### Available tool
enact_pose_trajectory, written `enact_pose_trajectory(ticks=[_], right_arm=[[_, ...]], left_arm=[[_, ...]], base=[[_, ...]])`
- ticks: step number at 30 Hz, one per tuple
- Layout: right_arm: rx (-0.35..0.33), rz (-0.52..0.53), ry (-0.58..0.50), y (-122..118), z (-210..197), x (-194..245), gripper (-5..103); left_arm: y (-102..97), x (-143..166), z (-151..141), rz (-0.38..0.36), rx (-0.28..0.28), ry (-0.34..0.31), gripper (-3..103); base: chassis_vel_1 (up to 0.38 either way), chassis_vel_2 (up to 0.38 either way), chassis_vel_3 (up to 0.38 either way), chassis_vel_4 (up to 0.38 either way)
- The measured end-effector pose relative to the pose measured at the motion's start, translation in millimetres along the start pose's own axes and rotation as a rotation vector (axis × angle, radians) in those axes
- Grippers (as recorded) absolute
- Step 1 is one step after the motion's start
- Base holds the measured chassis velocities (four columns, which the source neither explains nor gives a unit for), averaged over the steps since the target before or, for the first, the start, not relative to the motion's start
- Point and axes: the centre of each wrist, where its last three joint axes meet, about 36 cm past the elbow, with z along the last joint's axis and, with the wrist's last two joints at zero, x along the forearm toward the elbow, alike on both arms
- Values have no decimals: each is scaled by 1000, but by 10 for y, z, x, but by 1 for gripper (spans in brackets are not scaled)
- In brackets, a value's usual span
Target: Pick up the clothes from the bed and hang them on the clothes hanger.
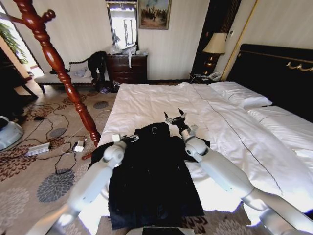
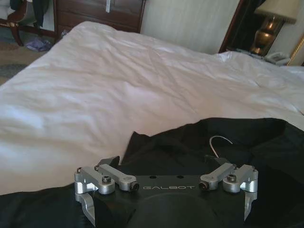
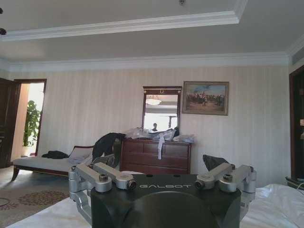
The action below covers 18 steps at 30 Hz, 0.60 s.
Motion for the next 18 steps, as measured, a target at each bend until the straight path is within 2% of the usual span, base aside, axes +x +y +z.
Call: enact_pose_trajectory(ticks=[1,2,7,8,9,12,17,18], right_arm=[[-1,5,1,-7,-1,4,100],[-1,5,1,-7,-1,4,100],[3,21,4,-46,12,58,100],[3,21,4,-46,12,58,100],[7,22,5,-51,22,71,100],[25,24,9,-74,59,110,100],[31,27,9,-81,86,145,100],[31,26,7,-75,85,156,100]], left_arm=[[-115,-51,-9,-8,-6,15,100],[-115,-51,-9,-8,-6,15,100],[-667,-227,35,-95,-54,114,100],[-667,-227,35,-95,-54,114,100],[-766,-257,59,-105,-58,126,103],[-987,-380,119,-152,-72,149,100],[-1069,-510,197,-220,-94,167,97],[-1074,-540,223,-238,-94,177,93]], base=[[0,0,0,0],[0,0,0,0],[0,0,0,0],[0,0,0,0],[0,0,0,0],[0,0,0,0],[0,0,0,0],[0,0,0,0]])
